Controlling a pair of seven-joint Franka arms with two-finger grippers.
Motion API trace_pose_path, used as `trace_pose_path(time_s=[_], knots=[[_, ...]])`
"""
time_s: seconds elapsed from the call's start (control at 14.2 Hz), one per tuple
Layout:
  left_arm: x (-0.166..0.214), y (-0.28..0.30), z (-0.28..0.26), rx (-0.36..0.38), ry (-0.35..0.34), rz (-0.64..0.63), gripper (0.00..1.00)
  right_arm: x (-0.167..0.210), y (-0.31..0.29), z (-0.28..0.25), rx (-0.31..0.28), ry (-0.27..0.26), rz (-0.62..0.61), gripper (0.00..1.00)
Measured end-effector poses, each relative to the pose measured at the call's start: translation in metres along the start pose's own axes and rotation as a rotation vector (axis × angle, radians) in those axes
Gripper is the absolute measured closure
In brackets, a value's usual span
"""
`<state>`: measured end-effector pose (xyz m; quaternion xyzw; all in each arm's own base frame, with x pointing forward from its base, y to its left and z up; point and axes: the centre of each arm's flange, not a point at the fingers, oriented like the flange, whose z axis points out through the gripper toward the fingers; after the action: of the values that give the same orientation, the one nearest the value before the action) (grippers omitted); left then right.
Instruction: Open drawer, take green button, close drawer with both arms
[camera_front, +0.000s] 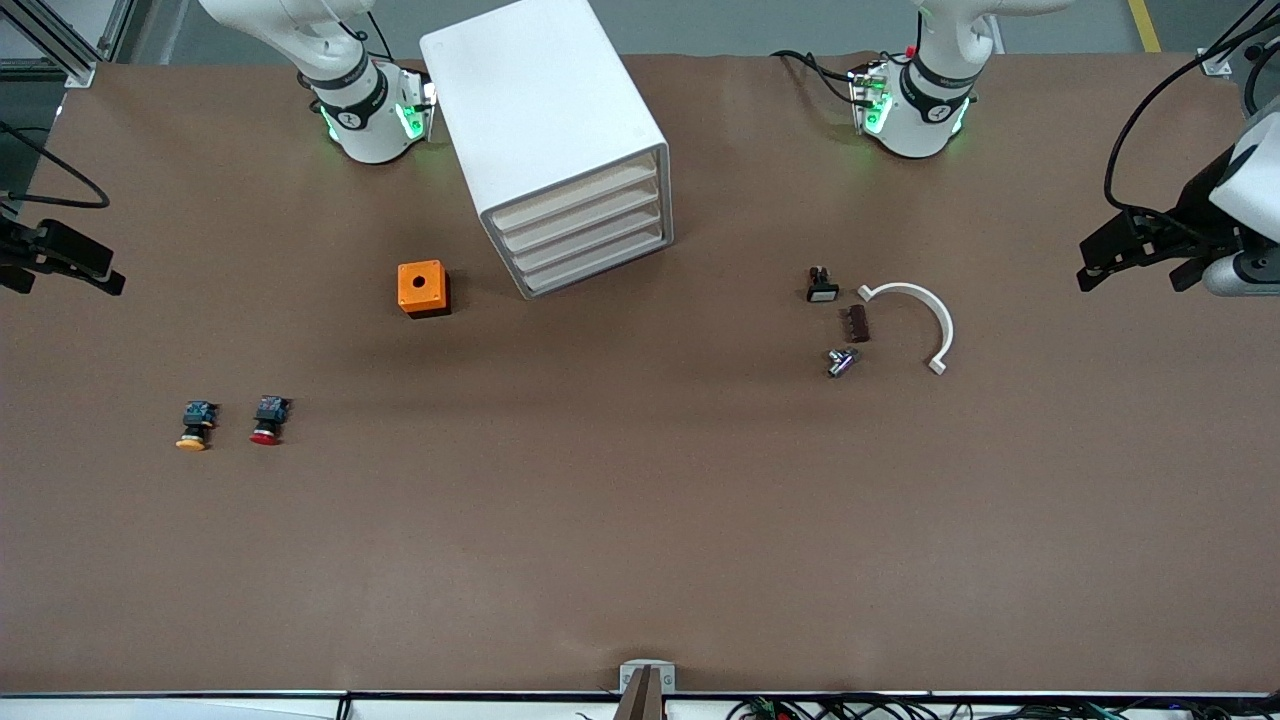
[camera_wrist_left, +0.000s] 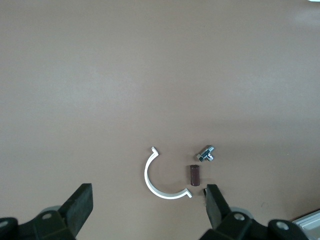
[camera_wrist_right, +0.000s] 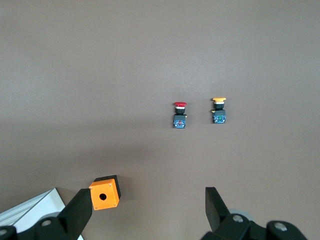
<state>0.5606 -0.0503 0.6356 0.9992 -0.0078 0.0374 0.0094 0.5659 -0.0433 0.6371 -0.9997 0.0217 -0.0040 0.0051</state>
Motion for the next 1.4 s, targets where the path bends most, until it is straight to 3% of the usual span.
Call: trace_pose_path(time_s=[0.63,0.91,1.12,1.4], knots=[[0.004,0.007,0.012,0.0,-0.022,0.014,0.0,0.0,0.001,0.0,0.0,0.0,0.002,0.0],[0.01,0.031,0.053,0.001,-0.107,0.053,0.0,0.0,0.001,0.0,0.0,0.002,0.003,0.0],[0.008,0.065,0.095,0.003,-0.224,0.116,0.0,0.0,0.001,-0.001,0.0,0.003,0.006,0.0],[0.006,0.116,0.133,-0.021,-0.293,0.203,0.0,0.0,0.001,-0.001,0.0,0.004,0.007,0.0]])
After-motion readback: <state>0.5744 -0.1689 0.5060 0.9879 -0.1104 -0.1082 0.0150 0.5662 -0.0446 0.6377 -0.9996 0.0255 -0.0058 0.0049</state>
